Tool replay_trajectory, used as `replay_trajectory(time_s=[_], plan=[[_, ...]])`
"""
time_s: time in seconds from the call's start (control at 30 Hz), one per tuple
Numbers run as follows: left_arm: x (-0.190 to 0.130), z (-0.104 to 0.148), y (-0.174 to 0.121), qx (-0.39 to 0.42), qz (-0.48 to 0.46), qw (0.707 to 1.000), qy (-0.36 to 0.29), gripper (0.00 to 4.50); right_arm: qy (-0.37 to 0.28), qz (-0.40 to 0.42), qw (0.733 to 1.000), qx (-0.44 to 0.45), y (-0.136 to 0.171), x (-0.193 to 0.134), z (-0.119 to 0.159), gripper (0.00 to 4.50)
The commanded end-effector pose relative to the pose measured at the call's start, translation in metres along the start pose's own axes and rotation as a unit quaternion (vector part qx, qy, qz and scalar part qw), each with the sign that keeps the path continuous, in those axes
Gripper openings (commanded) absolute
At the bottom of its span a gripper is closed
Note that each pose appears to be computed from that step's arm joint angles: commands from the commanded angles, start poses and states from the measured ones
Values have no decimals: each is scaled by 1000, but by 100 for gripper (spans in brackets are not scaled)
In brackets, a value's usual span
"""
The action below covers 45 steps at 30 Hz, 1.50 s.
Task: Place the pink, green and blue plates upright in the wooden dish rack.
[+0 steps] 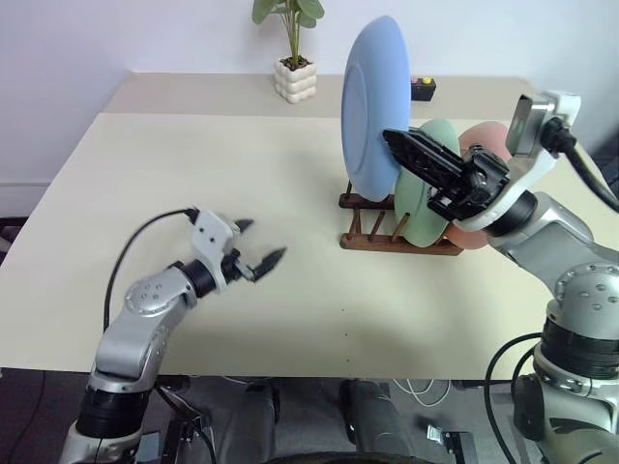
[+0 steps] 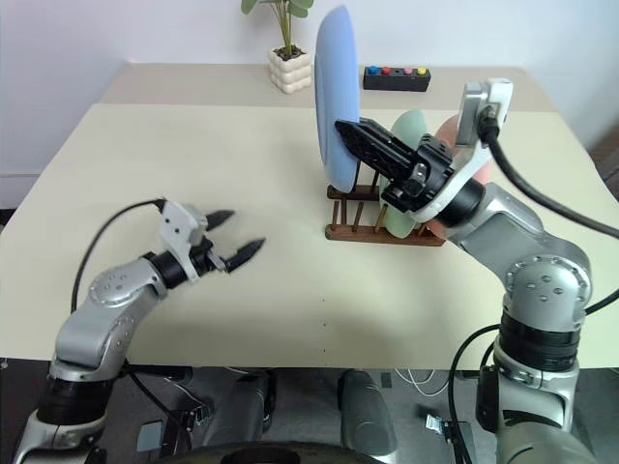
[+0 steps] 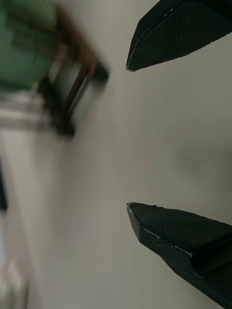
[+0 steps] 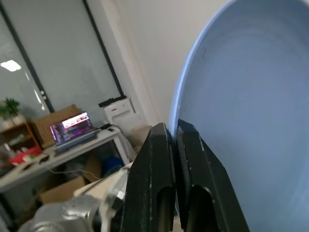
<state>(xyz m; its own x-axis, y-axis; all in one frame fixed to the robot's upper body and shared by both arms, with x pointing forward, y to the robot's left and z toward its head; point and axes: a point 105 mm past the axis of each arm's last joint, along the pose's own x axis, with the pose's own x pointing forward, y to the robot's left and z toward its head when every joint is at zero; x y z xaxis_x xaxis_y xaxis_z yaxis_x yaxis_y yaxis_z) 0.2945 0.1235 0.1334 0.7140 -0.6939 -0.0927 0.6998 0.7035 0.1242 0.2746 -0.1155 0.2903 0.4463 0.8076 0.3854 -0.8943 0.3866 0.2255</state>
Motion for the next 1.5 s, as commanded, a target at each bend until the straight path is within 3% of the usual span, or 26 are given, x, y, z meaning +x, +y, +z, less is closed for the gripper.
replay_trajectory(time_s=[0.03,0.33,1.07,1.2,1.4,1.5], plan=[[-1,13,-8,21,-23,999,-16,446,-17,7,1000,3,5,-3,12,0],[1,11,-10,20,-23,999,-15,446,-8,-60,997,38,-21,-9,8,0],[3,6,-11,24,-20,999,-8,446,5,-84,993,86,-31,-18,-3,0],[2,6,-11,24,-20,999,-8,450,5,-84,993,85,-30,-19,-3,138],[3,6,-11,24,-20,999,-8,450,3,-90,993,78,-32,-19,-2,444],[3,6,-11,24,-20,999,-8,450,7,-91,993,69,-31,-17,-1,444]])
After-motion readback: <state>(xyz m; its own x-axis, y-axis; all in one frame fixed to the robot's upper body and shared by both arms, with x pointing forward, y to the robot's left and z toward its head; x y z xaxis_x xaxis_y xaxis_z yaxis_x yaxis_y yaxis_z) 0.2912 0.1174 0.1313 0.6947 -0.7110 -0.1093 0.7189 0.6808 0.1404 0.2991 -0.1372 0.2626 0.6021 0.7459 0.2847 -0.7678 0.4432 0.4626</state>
